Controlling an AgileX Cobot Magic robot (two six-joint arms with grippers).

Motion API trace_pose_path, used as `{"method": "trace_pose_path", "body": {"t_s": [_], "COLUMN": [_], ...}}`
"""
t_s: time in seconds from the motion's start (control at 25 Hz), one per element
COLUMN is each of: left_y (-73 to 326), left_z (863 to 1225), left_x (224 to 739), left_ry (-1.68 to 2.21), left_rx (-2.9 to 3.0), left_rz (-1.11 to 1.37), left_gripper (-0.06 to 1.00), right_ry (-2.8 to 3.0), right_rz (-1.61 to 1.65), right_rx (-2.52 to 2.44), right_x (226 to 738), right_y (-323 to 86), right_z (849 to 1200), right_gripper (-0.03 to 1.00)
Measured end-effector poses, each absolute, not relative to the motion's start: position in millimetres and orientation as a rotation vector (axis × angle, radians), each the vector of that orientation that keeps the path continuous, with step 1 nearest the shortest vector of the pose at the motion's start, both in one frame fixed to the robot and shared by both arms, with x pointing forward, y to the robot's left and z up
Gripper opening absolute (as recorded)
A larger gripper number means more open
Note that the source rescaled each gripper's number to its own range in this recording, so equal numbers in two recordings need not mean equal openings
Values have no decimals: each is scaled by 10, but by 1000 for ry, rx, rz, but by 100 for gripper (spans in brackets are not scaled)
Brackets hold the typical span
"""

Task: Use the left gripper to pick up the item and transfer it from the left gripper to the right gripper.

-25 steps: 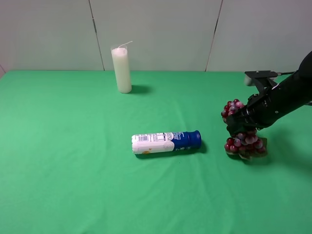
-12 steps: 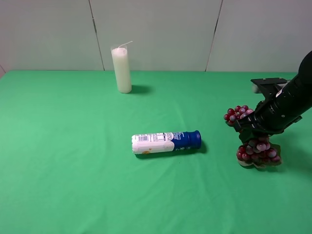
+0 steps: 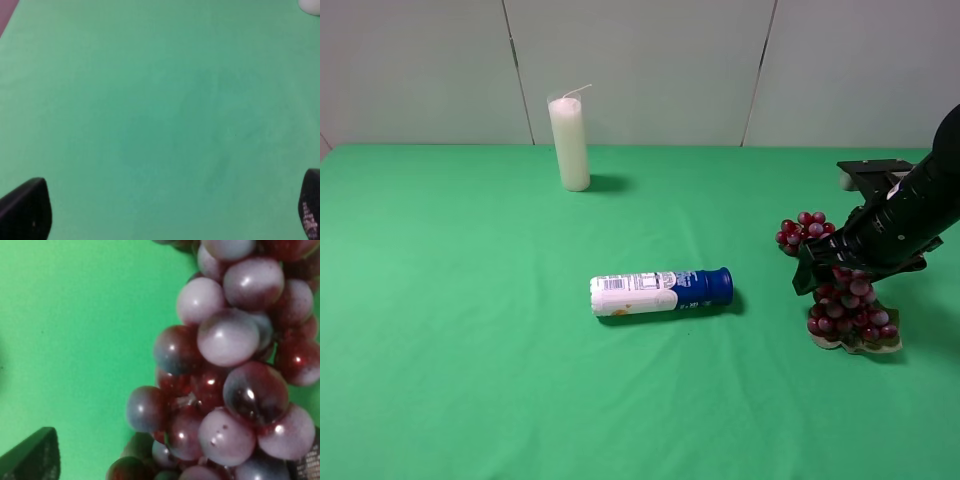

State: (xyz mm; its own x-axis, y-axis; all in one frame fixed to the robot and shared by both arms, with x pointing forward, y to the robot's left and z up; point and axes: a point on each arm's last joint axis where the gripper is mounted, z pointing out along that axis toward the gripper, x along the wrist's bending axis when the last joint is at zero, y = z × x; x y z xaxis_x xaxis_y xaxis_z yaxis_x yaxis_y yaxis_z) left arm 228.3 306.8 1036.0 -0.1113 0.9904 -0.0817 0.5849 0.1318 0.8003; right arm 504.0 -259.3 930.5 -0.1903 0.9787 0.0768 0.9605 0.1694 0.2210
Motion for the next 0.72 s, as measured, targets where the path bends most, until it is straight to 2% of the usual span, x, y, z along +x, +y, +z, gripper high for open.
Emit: {"method": "trace_pose_path", "body": {"t_s": [0.32,0.52,0.72], "left_y": [3068,3068,3068], "left_z": [10360,10360,10360], "left_x": [2283,2283,2283], "left_ry": [1775,1775,1775], "left_rx": [1523,1523,1523], "left_rz": [813,813,813], "left_gripper": [100,100,100], "right_ry": [2341,2327,2330], "right_rz": [345,400,436], "right_rx": [1940,1919,1903], "right_x": [5061,5064,4858], "right_y": [-2587,-2574,-2583], "right_z": [9373,9728,10095], "right_gripper": [100,100,100]}}
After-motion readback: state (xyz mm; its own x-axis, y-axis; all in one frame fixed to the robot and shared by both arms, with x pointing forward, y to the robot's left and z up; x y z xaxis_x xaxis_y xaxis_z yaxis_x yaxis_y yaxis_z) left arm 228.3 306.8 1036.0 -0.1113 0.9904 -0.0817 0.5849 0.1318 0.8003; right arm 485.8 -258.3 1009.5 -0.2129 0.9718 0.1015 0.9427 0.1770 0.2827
